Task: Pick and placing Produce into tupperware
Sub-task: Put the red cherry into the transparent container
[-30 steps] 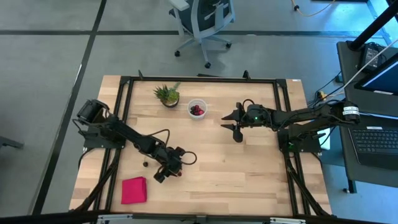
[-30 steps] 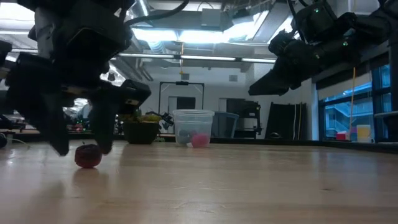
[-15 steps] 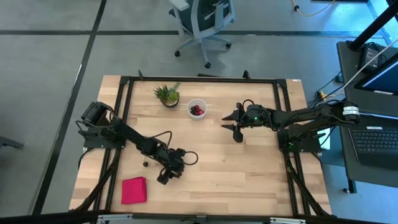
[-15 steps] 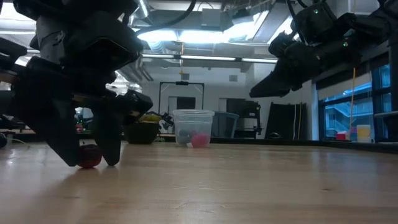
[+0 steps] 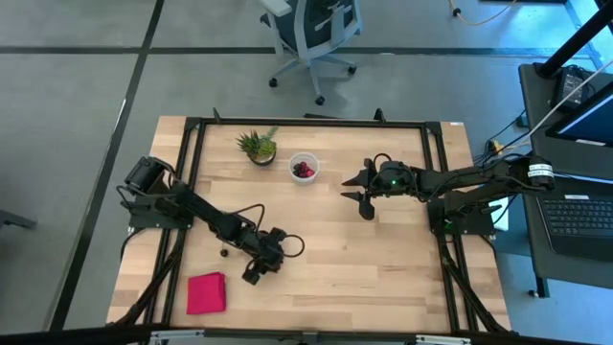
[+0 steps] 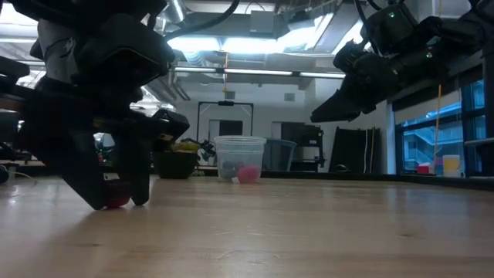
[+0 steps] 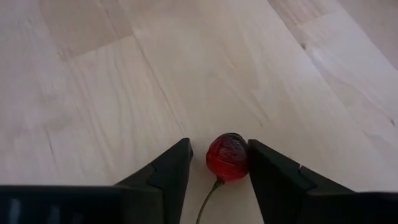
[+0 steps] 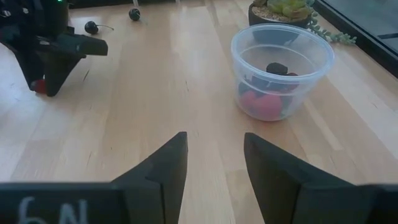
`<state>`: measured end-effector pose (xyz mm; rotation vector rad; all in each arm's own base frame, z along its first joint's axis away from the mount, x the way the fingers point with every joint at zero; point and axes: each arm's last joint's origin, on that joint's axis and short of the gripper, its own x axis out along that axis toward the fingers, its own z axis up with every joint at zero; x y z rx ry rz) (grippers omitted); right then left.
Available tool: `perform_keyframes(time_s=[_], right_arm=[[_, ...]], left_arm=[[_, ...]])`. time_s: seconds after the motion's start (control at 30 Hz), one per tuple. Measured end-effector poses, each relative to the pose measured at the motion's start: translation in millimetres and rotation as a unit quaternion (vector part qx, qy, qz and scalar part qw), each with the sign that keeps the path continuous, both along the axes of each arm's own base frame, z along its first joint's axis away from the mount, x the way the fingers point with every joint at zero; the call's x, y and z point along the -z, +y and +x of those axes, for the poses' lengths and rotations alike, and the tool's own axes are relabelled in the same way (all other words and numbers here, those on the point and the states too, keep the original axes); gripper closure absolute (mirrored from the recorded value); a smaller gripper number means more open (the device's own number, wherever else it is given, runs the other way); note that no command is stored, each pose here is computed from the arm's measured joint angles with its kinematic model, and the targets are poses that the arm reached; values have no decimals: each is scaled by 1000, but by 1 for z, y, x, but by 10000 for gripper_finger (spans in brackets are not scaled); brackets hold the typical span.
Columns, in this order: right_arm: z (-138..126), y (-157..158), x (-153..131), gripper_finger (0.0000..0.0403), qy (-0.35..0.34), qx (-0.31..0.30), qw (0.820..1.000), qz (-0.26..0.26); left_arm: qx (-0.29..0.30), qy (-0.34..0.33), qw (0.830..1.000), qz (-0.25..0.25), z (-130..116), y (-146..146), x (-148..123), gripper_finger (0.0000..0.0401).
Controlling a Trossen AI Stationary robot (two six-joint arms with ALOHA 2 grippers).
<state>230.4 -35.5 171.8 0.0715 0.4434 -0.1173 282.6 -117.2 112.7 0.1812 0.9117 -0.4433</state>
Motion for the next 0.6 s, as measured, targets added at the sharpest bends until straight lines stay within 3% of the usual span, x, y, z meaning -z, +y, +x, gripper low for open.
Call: perform_keyframes(time_s=[0.37, 0.6], right_arm=[[0, 0, 0, 242, 0, -1, 1000, -2], [0, 0, 0, 242, 0, -1, 1000, -2]], left_arm=[[-10, -3, 1000, 9, 0, 2, -1, 345], [-53, -23, 998, 14, 1, 26, -23, 343]])
